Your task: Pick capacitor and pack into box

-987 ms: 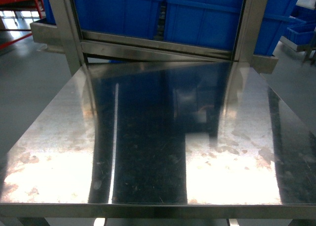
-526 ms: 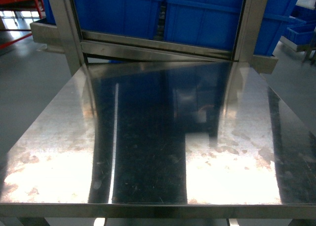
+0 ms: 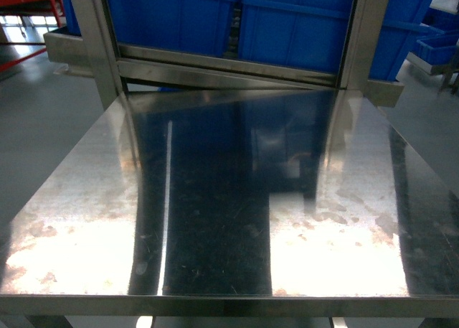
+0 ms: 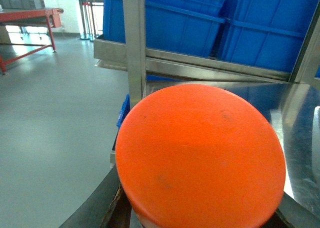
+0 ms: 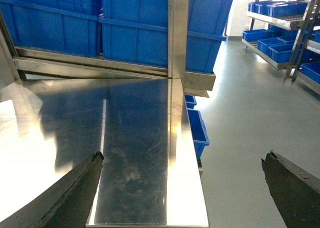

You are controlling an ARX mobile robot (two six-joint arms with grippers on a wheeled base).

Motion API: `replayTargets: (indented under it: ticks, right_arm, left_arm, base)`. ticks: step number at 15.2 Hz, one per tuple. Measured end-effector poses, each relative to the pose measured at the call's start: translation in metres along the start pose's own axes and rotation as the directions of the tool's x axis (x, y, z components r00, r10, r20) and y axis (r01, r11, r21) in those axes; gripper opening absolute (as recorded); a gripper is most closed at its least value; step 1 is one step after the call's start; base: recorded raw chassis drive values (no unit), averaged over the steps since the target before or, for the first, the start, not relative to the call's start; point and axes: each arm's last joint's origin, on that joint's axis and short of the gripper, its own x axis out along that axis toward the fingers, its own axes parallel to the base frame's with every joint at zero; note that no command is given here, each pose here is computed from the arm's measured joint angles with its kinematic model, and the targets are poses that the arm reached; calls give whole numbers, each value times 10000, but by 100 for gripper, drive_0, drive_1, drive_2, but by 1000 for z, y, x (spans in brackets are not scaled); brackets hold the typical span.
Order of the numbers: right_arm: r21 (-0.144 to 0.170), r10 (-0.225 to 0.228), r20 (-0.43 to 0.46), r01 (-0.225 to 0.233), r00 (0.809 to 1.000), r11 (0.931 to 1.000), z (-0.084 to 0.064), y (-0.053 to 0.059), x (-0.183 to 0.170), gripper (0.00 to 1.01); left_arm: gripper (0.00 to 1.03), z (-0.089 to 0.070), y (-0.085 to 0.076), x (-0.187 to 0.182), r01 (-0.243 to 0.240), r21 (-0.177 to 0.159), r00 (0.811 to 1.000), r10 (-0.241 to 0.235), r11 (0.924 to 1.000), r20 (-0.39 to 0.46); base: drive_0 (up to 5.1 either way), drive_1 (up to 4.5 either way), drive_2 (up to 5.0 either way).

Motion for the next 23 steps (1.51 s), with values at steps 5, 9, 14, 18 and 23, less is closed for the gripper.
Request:
replayTargets:
  ticks: [5, 9, 14, 18, 23]
  right_arm:
    - [0, 0, 31, 0, 10000, 10000, 0, 0, 0, 98]
    - [0, 8, 19, -8, 10000, 10000, 0, 0, 0, 98]
    - [-4, 0, 4, 0, 10000, 10000, 0, 0, 0, 98]
    - [0, -8, 8, 8, 10000, 10000, 0, 0, 0, 98]
    - [4, 0, 0, 0, 10000, 10000, 0, 0, 0, 98]
  left_arm:
    - [45, 0, 0, 0, 1, 0, 10000, -1, 10000, 31]
    - [45, 0, 0, 0, -3, 0, 10000, 3, 10000, 27]
    - [45, 0, 0, 0, -4, 11, 10000, 4, 10000, 12]
    - [45, 0, 0, 0, 0, 34, 10000, 0, 10000, 0]
    - [45, 0, 0, 0, 0, 34, 10000, 0, 10000, -4]
  base:
    - [0, 0, 0]
    - [0, 0, 0]
    - [0, 0, 0]
    - [0, 0, 0]
    - [0, 0, 0]
